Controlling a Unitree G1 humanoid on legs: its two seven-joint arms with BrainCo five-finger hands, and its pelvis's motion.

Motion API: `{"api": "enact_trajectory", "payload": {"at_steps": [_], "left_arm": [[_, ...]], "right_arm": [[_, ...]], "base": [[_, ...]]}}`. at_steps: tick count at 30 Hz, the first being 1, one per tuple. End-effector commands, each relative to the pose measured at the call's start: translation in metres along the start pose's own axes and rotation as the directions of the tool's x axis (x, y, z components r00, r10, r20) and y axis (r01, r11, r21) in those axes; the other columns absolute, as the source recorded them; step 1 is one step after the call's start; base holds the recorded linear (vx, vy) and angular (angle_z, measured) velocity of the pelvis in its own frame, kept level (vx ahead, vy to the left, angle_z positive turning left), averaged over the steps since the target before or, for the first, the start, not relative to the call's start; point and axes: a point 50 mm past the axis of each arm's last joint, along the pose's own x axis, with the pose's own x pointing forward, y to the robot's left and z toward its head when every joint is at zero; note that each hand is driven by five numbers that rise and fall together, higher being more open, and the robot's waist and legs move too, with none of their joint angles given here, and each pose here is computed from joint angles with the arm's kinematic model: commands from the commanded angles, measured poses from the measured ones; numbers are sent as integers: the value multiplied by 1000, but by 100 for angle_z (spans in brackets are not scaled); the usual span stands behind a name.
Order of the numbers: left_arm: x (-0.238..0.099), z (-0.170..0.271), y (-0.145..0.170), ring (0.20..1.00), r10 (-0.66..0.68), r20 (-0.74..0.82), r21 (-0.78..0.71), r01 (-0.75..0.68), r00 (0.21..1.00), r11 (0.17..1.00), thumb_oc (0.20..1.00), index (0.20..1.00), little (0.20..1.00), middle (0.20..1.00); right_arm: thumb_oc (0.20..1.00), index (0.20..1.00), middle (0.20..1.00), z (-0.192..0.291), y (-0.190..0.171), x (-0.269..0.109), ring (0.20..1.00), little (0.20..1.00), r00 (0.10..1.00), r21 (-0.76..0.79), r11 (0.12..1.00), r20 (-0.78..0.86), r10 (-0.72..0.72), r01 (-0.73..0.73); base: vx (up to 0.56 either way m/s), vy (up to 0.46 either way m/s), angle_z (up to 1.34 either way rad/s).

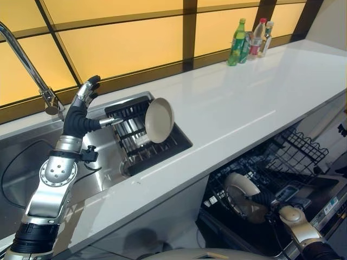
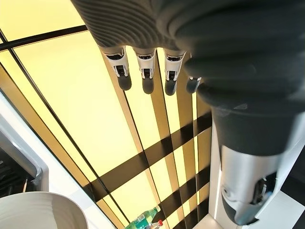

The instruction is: Pick up plates and place into dishwasher.

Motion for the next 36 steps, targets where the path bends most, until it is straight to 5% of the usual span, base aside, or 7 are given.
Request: {"api": "enact_trajectory", "payload": {"at_steps": [1,2,3,12,19,25,36], "left_arm": [[18,17,2,1000,-10,98,29,7,995,1000,1000,1000,1000,1000],[17,17,2,1000,-10,98,30,7,995,1000,1000,1000,1000,1000],[15,16,2,1000,-9,98,31,6,995,1000,1000,1000,1000,1000],[10,12,10,1000,15,89,59,-20,996,998,1000,1000,1000,1000],[-2,6,22,1000,80,79,72,-86,994,994,1000,1000,1000,1000],[-12,2,29,1000,129,70,79,-134,989,988,1000,1000,1000,1000],[-17,9,36,1000,119,149,269,-156,982,951,1000,1000,1000,1000]], "right_arm": [[523,523,523,-10,29,-1,523,523,995,-16,995,-28,99,-100],[875,875,875,-9,27,-2,875,875,996,-14,996,-24,83,-84],[1000,1000,1000,-8,26,-2,1000,1000,997,-14,997,-21,69,-69],[1000,1000,1000,24,-18,-17,1000,1000,981,-5,988,118,-154,156],[1000,1000,1000,71,-71,-53,1000,1000,867,12,923,337,-367,386],[1000,1000,1000,107,-94,-83,1000,1000,739,38,860,493,-459,510],[1000,1000,1000,174,-80,-139,1000,1000,314,307,825,816,-484,475]], "base": [[18,-5,3],[18,-7,3],[20,-7,4],[-5,4,-1],[-67,65,-8],[-77,86,-5],[-94,90,-10]]}}
